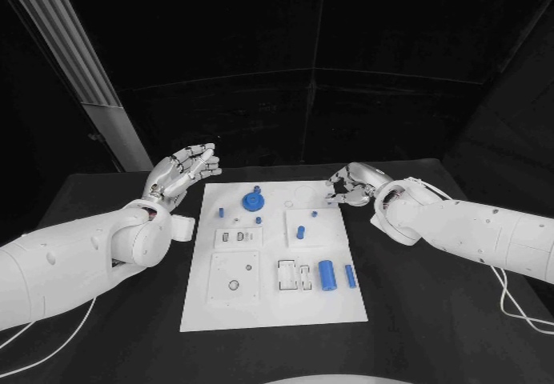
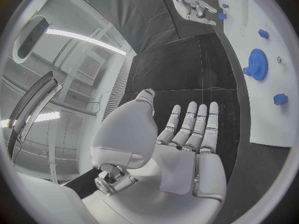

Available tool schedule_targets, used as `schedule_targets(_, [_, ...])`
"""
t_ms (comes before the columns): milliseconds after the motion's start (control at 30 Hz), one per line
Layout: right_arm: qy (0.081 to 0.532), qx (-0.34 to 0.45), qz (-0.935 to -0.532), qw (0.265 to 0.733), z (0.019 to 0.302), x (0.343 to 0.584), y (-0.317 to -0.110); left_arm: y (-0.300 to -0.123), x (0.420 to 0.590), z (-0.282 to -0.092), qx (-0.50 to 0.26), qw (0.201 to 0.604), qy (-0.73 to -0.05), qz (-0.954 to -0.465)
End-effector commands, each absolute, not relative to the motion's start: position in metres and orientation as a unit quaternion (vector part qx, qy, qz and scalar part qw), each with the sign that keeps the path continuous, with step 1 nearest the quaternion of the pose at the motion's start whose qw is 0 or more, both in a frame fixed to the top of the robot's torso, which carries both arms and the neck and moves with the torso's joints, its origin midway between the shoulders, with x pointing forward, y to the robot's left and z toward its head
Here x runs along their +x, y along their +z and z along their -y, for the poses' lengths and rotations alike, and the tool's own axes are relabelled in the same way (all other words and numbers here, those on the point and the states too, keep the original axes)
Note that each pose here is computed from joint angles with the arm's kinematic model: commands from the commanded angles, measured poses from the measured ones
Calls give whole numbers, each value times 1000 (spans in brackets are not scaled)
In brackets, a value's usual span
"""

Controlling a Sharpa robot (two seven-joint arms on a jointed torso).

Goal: Assemble the parts on the task board

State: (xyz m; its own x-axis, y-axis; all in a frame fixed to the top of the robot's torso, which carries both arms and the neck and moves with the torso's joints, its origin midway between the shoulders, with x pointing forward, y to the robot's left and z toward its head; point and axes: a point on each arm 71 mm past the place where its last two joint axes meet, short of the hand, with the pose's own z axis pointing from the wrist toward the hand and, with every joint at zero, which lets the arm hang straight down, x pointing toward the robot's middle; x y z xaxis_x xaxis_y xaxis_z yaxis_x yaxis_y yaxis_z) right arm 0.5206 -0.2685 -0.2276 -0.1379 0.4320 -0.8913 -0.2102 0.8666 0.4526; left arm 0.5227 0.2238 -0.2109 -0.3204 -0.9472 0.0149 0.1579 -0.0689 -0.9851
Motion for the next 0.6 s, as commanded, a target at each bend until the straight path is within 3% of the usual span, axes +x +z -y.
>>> schedule_targets(33, [221, 75, -732, 640, 270, 522, -231, -196, 519, -225, -330, 473, -678, -456])
schedule_targets(600, [197, 77, -749, 628, 269, 523, -236, -196, 518, -226, -331, 473, -677, -456])
